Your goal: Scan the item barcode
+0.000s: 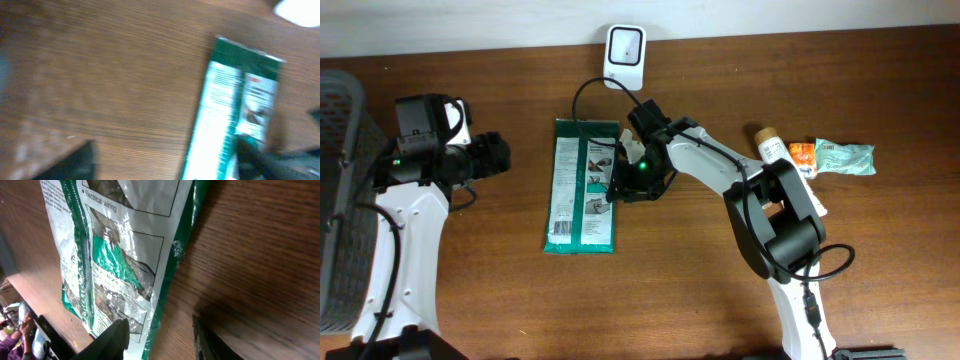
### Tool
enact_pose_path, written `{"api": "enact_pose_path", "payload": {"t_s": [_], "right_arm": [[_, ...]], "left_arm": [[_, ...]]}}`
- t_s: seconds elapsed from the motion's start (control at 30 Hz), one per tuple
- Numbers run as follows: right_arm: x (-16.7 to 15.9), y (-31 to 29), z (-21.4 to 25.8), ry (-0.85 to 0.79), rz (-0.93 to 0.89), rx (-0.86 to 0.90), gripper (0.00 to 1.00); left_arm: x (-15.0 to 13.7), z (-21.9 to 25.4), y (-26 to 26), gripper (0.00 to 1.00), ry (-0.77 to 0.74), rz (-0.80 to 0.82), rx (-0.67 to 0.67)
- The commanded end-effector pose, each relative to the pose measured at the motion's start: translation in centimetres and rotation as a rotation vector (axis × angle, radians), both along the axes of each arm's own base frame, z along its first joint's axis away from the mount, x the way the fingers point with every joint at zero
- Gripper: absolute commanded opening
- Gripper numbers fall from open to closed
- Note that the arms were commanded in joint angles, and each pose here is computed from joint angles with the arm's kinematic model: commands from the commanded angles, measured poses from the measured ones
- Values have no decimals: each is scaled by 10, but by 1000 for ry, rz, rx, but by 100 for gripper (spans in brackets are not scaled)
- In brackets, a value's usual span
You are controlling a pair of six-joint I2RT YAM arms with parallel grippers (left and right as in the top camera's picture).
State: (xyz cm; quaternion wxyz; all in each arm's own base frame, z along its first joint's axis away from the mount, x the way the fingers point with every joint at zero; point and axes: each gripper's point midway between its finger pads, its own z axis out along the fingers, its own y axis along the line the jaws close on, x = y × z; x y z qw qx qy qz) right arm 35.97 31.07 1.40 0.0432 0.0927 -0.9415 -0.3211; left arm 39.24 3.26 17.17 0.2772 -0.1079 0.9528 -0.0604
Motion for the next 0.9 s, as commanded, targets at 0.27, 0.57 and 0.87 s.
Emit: {"api": "enact_pose_path", "payload": {"t_s": [0.27, 0.57, 0.87], "right_arm": [[2, -1, -6, -24, 4, -6, 44], [3, 0, -6, -28, 5, -4, 44], [2, -1, -6, 32, -72, -24, 44]], "left_arm": [[17, -81, -91, 0, 104, -329, -249], [8, -149, -121, 0, 237, -464, -276], [-4, -198, -86, 0, 400, -219, -142]]}}
